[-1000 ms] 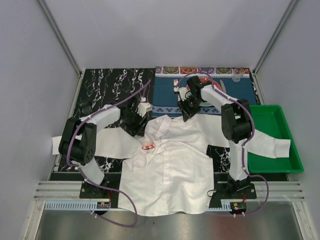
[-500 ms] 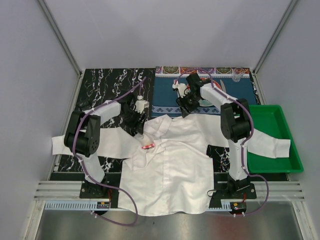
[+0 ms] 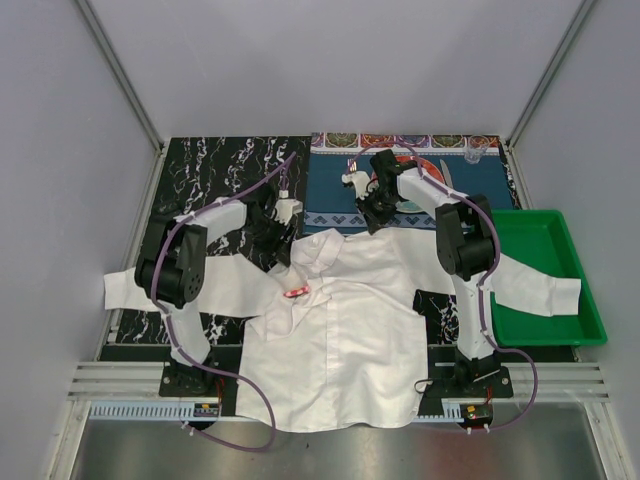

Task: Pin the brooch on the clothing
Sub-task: Flatten out the clothes at the center of the board.

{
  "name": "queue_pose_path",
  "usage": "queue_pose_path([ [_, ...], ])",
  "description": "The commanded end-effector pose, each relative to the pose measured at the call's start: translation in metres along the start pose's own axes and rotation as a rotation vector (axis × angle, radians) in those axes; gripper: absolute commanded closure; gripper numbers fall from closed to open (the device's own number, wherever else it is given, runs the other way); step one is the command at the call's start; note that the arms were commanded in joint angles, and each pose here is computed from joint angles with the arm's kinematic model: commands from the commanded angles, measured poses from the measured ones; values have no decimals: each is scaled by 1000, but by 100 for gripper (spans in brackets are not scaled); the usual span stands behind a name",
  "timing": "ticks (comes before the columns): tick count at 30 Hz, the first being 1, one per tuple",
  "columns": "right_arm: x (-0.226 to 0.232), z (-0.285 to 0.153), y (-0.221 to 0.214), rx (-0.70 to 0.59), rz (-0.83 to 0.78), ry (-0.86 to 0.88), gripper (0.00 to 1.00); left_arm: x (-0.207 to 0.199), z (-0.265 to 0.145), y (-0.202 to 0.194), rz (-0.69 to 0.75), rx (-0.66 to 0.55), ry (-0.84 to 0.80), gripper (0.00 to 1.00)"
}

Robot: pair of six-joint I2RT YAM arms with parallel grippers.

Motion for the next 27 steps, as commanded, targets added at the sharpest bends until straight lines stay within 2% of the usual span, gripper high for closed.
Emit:
queue_pose_path([
  [1,0,-6,8,-27,-50,0,91,-4,9,4,-26,4,-51,50],
  [2,2,-7,5,-21,-51,3,99,-5,8,5,-23,0,-56,57],
  [5,4,-17,5,-29,-56,-5,100,-12,1,11,0,-40,-80,75],
  [6,4,-21,5,-33,-56,-11,100,-14,-3,15,10,-61,-89,86],
  [9,4,-35,13,-77,-40,-40,100,-18,-20,34,69,-164,-52,100],
  [14,-13,-59,24,-175,33,-130,100,-11,-42,72,198,-272,71,100],
  [23,-53,-101,33,-361,137,-294,100,27,-53,124,297,-312,274,100],
  [27,-58,-92,25,-341,143,-308,100,39,-55,136,336,-335,354,100],
])
Point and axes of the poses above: each gripper's point midway between its finger pads, its own z axis out along the fingers, its own x axis along the line the jaws close on, y = z × x, the point moved 4 cm from there along -z, back along the fingers, and after that the axes turned 5 degrees about z, right-handed, at the moved point
